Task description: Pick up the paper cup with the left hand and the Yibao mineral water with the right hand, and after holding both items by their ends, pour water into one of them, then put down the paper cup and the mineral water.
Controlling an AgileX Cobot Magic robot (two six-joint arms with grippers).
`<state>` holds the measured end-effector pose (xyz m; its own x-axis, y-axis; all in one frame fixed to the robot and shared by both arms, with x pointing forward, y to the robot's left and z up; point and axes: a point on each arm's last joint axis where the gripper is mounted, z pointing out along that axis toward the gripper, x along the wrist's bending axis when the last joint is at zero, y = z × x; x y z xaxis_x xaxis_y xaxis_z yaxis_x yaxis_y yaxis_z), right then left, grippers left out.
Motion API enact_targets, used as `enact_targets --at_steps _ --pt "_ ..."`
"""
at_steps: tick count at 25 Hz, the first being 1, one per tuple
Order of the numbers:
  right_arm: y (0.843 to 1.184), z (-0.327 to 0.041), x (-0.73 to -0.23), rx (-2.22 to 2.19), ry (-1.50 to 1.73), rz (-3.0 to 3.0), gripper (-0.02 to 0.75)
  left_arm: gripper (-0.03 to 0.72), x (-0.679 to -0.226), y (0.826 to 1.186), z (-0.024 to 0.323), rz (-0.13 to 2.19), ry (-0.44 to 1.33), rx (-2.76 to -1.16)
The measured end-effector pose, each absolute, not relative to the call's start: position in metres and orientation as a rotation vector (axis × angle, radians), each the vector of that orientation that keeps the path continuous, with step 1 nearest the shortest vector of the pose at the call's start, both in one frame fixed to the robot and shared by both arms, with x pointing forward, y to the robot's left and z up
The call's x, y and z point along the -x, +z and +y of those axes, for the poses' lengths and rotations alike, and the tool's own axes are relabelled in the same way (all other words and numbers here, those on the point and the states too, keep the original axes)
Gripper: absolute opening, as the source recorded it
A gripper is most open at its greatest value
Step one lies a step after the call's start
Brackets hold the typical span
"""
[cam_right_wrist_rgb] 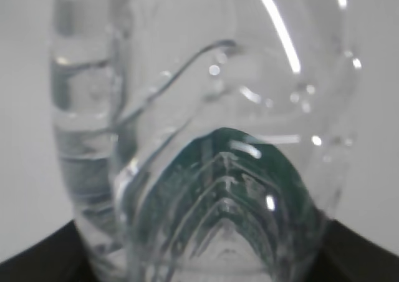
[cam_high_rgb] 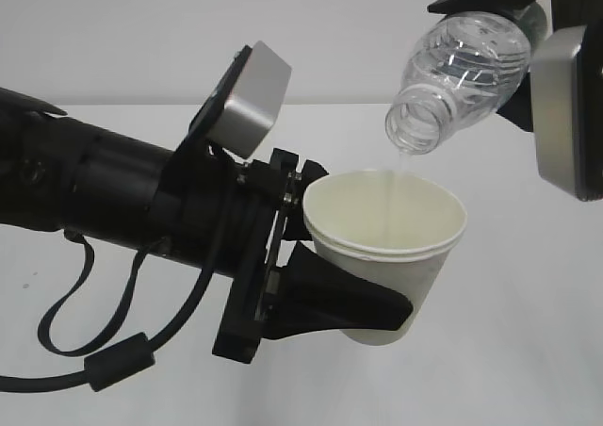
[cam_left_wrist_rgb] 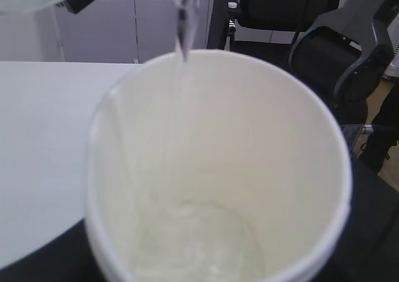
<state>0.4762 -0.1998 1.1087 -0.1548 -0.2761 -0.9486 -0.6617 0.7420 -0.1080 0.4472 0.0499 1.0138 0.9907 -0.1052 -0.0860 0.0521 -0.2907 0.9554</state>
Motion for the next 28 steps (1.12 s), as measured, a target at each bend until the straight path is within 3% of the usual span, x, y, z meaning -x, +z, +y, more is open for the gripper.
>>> enact_targets --at_steps 28 --pt "1.1087 -0.1998 -0.4762 0.753 0.391 1.735 0.473 0.452 -0.4491 1.0129 0.0499 -0.023 -0.135 -1.870"
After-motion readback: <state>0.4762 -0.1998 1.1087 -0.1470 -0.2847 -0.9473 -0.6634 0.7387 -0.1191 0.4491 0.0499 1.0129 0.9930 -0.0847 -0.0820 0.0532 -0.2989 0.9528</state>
